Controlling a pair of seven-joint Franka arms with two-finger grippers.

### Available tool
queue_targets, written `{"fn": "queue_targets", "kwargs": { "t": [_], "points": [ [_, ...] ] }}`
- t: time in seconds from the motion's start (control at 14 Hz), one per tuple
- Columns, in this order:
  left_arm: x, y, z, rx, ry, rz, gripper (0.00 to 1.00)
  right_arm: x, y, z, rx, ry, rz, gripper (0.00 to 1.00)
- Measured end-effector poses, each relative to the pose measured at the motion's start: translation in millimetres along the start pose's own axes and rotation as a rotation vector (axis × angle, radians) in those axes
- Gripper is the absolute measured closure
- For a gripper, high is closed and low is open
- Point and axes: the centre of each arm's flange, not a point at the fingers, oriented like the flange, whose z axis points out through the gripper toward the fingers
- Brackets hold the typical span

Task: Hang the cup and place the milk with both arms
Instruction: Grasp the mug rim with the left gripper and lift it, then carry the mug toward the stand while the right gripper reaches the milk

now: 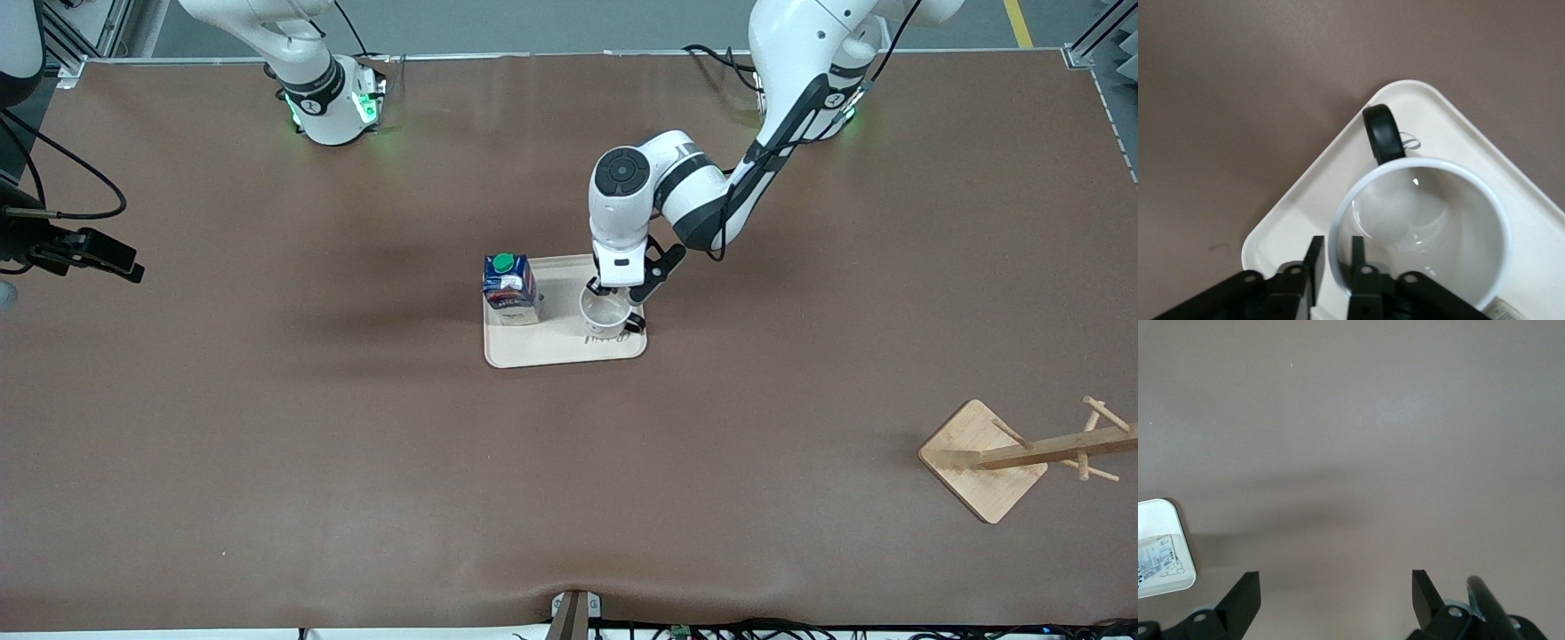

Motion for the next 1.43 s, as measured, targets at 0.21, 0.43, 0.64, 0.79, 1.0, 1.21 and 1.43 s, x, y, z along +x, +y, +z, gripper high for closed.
{"fn": "queue_targets", "kwargs": {
  "t": [0.21, 0.43, 0.64, 0.79, 1.0, 1.21, 1.43],
  "points": [
    [18, 12, -25, -0.05, 0.015, -0.019, 0.93, 3, -5, 12, 0.0, -0.03, -0.005, 0.0],
    [42, 17, -77, -0.075, 0.057, 0.003, 0.93, 19, -13, 50, -0.014, -0.096, -0.014, 0.0],
    [80, 8, -152, -0.082, 0.125, 0.079, 0.93, 23, -14, 57, -0.017, -0.105, -0.015, 0.0],
    [133, -6, -199, -0.063, 0.169, 0.156, 0.93, 21, -20, 55, -0.016, -0.113, -0.025, 0.0],
    [229, -37, -245, -0.039, 0.216, 0.252, 0.93, 11, -49, 60, -0.02, -0.165, -0.073, 0.0],
    [312, -77, -265, -0.014, 0.233, 0.342, 0.93, 0, -109, 70, -0.036, -0.194, -0.173, 0.0],
    [394, -141, -284, 0.0, 0.18, 0.421, 0.93, -6, -157, 91, -0.008, -0.231, -0.239, 0.0]
  ]
}}
